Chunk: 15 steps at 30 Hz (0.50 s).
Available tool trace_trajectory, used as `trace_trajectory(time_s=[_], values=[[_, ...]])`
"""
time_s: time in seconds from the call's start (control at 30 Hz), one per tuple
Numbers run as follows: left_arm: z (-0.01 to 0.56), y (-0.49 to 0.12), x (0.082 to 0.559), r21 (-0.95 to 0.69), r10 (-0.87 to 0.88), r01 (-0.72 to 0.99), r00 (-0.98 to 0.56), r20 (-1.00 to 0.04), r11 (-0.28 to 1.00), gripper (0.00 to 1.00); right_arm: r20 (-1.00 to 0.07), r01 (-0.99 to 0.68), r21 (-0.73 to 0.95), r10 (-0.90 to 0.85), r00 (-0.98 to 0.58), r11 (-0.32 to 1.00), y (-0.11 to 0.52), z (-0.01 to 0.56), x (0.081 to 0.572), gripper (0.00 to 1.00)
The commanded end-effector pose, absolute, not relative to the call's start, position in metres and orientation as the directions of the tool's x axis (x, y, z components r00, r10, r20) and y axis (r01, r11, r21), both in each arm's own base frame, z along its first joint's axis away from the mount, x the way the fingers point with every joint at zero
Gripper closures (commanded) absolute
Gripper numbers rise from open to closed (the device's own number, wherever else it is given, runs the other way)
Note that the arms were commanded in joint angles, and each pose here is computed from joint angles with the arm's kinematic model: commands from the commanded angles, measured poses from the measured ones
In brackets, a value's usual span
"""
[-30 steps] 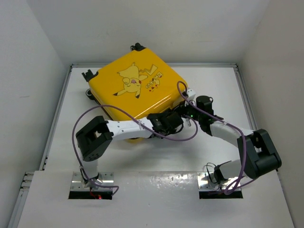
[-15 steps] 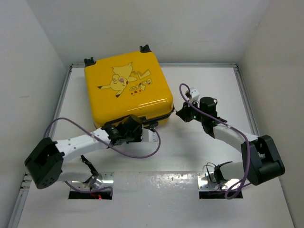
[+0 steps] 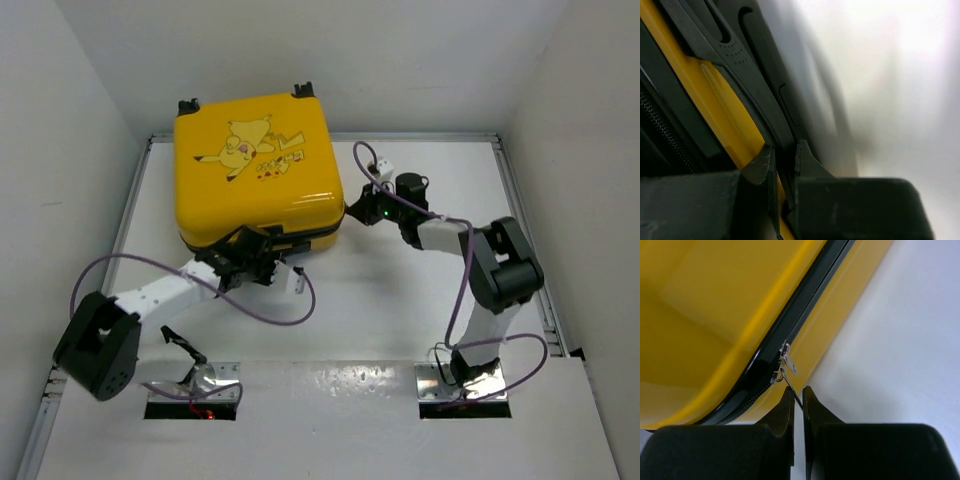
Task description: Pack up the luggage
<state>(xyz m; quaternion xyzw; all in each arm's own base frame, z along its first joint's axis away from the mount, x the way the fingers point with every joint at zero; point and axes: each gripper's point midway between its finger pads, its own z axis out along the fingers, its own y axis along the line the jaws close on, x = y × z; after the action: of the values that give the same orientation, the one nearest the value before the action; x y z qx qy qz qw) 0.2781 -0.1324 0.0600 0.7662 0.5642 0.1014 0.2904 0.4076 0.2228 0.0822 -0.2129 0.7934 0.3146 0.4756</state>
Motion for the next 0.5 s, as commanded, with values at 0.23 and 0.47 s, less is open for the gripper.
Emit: trace_trajectory(time_s=[0.23,0.47], values=[[0.063,-0.097,0.311,0.472,0.974,0.863,0.225,-0.041,-0.179,0.84,-0.968,-0.453,0.242,0.181,-0.175,0.858,0.187,0.157,0.545,0.97],[0.224,-0.201,0.351,0.561,0.81,0.797,0.169,-0.561,0.223,0.0,-0.965,-0.483,0.228,0.129,-0.23,0.846,0.163,0.176,0.483,0.5]])
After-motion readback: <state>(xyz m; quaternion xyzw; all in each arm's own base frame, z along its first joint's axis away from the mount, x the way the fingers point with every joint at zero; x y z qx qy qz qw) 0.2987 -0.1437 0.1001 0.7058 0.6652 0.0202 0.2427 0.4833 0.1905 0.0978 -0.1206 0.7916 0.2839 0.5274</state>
